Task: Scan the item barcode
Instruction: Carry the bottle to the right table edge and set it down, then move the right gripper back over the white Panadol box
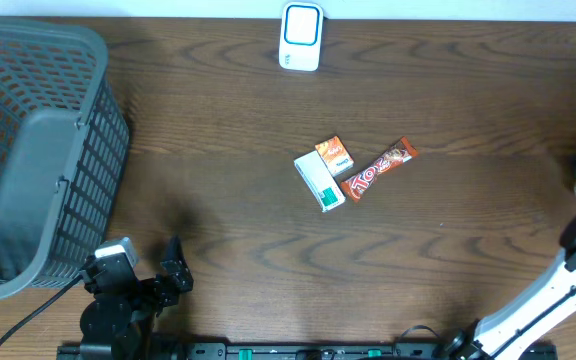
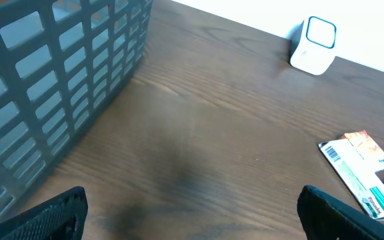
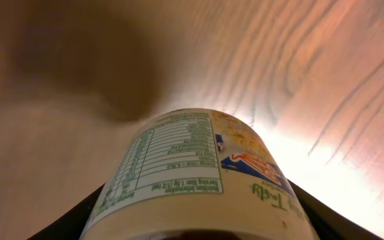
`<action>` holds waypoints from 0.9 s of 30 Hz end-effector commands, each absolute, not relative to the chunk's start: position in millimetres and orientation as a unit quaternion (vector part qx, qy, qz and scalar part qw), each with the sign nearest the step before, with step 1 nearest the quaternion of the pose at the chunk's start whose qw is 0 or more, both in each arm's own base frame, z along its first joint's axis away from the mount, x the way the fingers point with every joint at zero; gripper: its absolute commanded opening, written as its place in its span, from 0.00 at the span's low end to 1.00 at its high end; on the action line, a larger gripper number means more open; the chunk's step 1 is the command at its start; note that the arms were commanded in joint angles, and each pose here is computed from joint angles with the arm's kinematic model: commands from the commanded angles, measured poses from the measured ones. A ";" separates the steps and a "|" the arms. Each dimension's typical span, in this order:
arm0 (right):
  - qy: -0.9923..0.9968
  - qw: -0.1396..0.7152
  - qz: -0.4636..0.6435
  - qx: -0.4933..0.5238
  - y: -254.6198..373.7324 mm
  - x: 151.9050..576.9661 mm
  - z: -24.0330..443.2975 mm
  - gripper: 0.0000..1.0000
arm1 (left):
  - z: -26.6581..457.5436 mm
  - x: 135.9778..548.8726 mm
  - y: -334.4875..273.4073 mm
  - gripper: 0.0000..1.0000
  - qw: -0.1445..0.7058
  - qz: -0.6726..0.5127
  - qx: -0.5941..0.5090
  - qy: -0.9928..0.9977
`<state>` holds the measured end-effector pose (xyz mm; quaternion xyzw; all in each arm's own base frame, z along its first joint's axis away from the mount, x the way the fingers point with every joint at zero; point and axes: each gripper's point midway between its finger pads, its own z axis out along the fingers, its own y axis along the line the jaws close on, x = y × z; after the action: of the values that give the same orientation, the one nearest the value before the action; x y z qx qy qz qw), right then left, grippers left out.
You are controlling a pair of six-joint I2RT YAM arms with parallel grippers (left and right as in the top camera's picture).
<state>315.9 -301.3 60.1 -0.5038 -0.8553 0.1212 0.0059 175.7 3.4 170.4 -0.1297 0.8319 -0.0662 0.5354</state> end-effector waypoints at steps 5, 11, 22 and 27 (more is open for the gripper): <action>-0.868 -0.011 0.024 -0.496 -299.7 311.8 61.1 0.79 | 169.9 175.8 1.1 0.98 0.535 -0.067 -0.120 0.834; -0.864 -0.051 0.029 -0.500 -301.4 311.0 98.7 0.99 | 169.9 175.8 1.1 0.98 0.535 -0.067 -0.120 0.834; -0.901 -0.304 -0.023 -0.310 -153.2 368.1 293.1 0.99 | 169.9 175.8 1.1 0.98 0.535 -0.067 -0.120 0.834; -0.945 -0.274 -0.108 -0.139 -10.4 378.6 295.5 0.99 | 169.9 175.8 1.1 0.98 0.535 -0.067 -0.120 0.834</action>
<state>371.2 -75.3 315.3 -0.2288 -0.9188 -0.0595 -0.3162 175.8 3.4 170.3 -0.1298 0.8320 -0.0662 0.5353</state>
